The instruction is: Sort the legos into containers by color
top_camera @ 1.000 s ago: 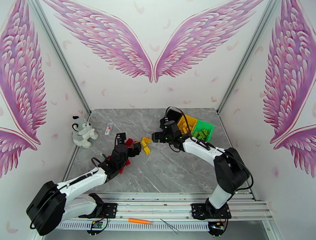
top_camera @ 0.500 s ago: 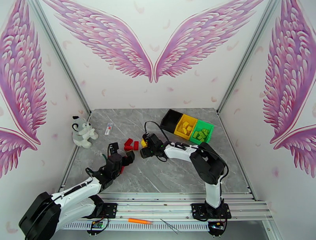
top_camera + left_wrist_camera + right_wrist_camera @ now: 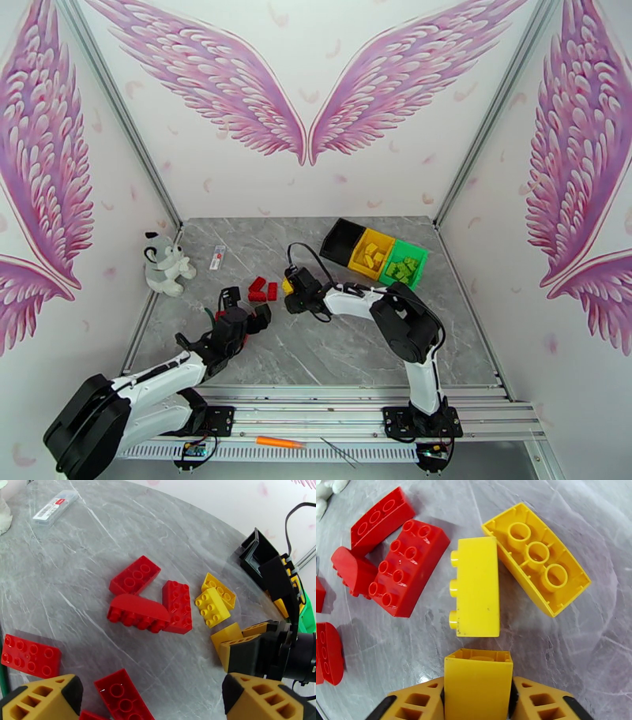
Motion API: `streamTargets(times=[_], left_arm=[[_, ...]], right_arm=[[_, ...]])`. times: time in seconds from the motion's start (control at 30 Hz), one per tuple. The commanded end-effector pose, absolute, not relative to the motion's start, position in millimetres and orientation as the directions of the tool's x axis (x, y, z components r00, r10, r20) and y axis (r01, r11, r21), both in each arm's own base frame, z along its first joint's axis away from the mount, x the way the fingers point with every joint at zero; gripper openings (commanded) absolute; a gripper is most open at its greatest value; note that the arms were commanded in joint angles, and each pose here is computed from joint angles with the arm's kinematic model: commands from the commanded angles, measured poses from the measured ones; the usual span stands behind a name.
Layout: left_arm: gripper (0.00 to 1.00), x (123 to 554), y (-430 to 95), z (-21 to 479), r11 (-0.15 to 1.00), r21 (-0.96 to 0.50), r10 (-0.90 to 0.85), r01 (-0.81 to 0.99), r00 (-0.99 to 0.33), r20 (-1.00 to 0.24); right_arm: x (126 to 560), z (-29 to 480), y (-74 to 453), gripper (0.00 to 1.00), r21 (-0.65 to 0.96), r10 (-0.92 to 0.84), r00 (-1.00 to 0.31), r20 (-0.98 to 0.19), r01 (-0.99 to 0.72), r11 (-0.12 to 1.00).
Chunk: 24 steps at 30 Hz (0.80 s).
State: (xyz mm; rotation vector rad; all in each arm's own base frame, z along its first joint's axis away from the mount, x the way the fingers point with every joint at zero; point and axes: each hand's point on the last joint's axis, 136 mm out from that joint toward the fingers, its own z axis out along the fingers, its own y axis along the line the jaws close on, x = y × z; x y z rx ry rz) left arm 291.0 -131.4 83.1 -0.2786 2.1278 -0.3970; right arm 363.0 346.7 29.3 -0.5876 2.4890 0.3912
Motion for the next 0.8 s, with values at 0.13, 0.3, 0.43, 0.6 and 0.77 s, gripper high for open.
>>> streamTargets(times=[0.13,0.3,0.43,0.6,0.77], left_arm=[[0.99,319,-170,112,0.903,-0.424,-0.324,0.069,-0.539,-0.777],[0.99,340,-211,125,0.892,-0.423,-0.276,0.159,-0.549,-0.789],[0.99,358,-261,134,0.878,-0.405,-0.207,0.255,-0.560,-0.802],[0.99,374,-328,149,0.846,-0.388,-0.138,0.366,-0.553,-0.822],[0.98,386,-384,172,0.805,-0.378,-0.097,0.457,-0.526,-0.845]], right_arm=[[371,75,310,0.30,0.185,-0.200,-0.743,-0.639,-0.400,0.897],[384,89,259,0.30,0.218,-0.067,-0.749,-0.659,-0.276,0.936],[400,103,205,0.29,0.277,0.092,-0.733,-0.674,-0.134,0.951],[426,127,133,0.30,0.342,0.290,-0.664,-0.690,0.055,0.938],[458,144,84,0.31,0.339,0.382,-0.593,-0.709,0.189,0.922]])
